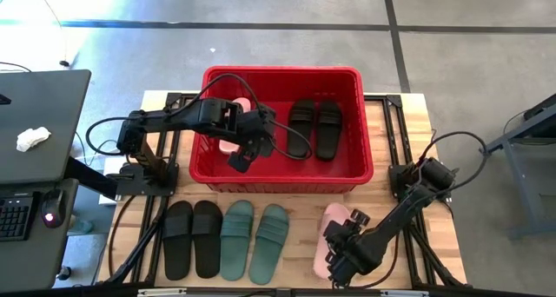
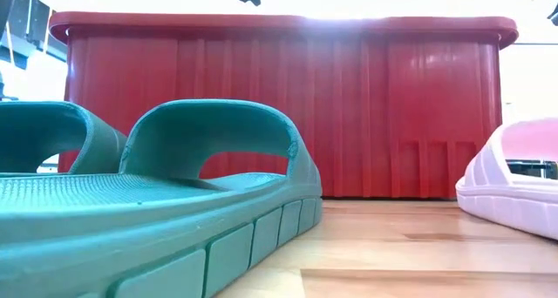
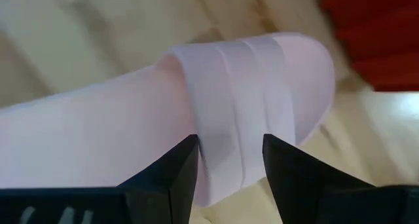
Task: Pick and place slides into bin
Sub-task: Put the pink slide into the red bin
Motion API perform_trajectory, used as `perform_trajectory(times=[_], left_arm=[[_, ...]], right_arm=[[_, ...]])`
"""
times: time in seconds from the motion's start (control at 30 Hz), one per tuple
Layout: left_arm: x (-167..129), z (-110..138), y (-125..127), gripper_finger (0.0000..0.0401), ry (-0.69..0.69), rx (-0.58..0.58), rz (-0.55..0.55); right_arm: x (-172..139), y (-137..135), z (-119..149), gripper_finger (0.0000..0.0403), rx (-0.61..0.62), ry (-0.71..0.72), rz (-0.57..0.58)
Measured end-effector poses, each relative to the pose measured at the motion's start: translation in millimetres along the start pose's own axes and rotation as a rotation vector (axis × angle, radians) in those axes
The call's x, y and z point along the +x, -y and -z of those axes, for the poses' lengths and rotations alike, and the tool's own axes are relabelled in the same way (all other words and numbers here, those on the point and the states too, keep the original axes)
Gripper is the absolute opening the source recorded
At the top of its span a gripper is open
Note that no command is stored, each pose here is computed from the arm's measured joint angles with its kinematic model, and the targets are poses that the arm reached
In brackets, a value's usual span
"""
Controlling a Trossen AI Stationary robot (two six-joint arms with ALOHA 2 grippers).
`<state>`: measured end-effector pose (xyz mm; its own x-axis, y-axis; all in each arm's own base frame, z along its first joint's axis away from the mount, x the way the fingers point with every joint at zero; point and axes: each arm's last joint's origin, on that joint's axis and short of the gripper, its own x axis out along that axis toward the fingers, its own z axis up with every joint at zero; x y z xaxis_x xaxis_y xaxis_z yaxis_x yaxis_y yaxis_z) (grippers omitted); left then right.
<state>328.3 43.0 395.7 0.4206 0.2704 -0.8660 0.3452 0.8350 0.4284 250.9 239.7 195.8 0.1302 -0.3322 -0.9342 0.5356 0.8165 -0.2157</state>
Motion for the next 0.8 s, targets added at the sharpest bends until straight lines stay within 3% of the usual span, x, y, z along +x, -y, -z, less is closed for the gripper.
perform_trajectory(times=[0.3, 0.53, 0.8], left_arm=[[0, 0, 0, 0.0129, 0.002, 0.000, -0.002], [0, 0, 0, 0.0129, -0.001, 0.000, -0.005], [0, 0, 0, 0.0129, -0.001, 0.003, -0.005]], right_arm=[[1, 7, -1, 0.0107, -0.010, 0.004, 0.066], [2, 6, -2, 0.0014, -0.012, -0.015, 0.056], [-17, -1, -8, 0.0002, 0.004, 0.011, -0.011]])
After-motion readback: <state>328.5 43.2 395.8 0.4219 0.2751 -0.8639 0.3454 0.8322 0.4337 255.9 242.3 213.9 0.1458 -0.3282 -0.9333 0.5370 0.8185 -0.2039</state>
